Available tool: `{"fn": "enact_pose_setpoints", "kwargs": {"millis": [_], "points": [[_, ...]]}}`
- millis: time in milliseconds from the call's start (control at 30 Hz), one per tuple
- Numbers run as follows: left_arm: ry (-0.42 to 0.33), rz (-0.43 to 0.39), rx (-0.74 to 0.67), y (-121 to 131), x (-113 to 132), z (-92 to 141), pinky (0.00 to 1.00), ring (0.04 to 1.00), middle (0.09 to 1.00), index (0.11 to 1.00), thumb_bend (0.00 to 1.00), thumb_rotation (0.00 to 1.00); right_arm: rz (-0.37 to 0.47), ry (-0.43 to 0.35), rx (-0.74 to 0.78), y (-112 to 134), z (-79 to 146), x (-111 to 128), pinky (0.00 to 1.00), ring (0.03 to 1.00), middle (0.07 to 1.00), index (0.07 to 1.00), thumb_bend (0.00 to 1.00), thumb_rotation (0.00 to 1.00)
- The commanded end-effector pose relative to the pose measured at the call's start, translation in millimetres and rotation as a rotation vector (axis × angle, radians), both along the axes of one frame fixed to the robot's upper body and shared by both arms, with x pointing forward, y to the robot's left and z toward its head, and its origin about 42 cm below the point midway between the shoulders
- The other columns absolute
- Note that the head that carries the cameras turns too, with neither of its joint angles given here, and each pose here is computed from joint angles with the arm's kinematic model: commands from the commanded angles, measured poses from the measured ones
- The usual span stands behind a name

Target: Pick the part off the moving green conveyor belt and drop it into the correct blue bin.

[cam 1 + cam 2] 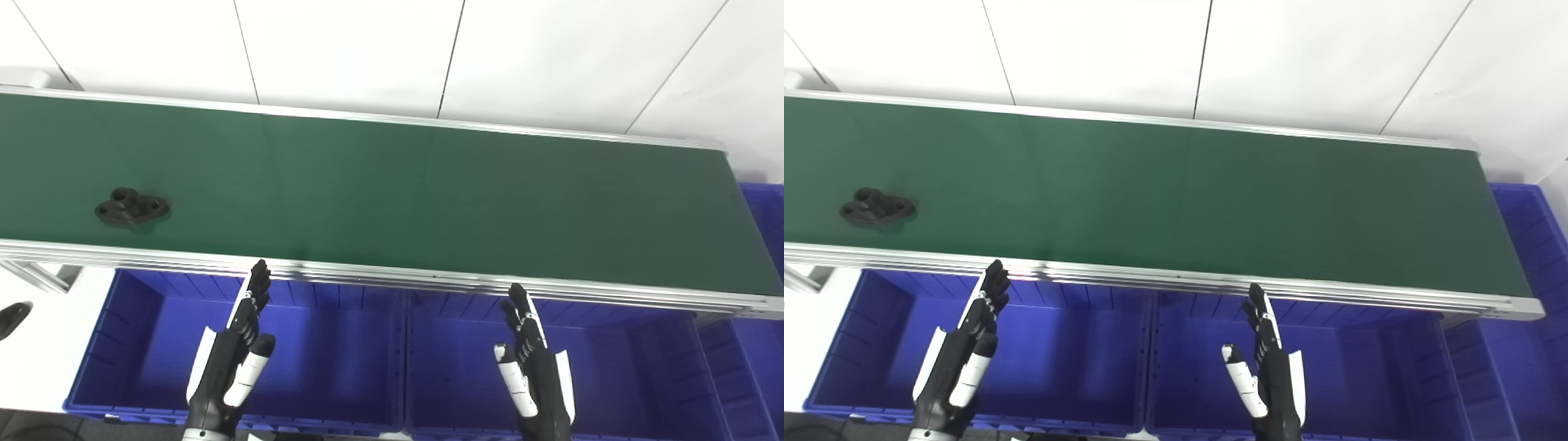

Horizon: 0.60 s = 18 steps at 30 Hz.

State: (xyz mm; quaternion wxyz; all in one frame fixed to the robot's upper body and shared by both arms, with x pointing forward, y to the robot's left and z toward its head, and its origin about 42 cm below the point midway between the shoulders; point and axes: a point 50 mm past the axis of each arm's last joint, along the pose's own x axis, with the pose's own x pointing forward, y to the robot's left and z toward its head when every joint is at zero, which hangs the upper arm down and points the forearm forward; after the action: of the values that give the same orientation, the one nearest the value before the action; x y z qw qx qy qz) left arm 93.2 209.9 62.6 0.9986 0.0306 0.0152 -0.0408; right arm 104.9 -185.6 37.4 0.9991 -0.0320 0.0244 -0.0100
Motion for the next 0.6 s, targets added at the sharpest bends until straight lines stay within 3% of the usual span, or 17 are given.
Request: {"fn": "enact_pose_setpoints", "kwargs": {"millis": [0, 400, 567], "points": [[-0.059, -0.013, 0.000, -2, 2, 6, 1.00, 1.000, 1.000, 1.000, 0.63, 0.90, -0.005, -0.073, 0.009, -1, 8, 3, 0.96, 0.944, 0.967, 0.960, 0.77, 0.82], [-0.052, -0.020, -0.014, -15, 1, -2, 1.00, 1.000, 1.000, 1.000, 0.65, 0.86, 0.023, -0.045, 0.018, -13, -1, -3, 0.97, 0.956, 0.984, 0.986, 0.71, 0.82], [-0.056, -0.018, -0.015, -27, 1, -8, 0.96, 1.000, 1.000, 1.000, 0.61, 0.82, 0.022, -0.024, 0.018, -25, -8, -3, 0.99, 0.973, 0.996, 0.993, 0.75, 0.83]]}}
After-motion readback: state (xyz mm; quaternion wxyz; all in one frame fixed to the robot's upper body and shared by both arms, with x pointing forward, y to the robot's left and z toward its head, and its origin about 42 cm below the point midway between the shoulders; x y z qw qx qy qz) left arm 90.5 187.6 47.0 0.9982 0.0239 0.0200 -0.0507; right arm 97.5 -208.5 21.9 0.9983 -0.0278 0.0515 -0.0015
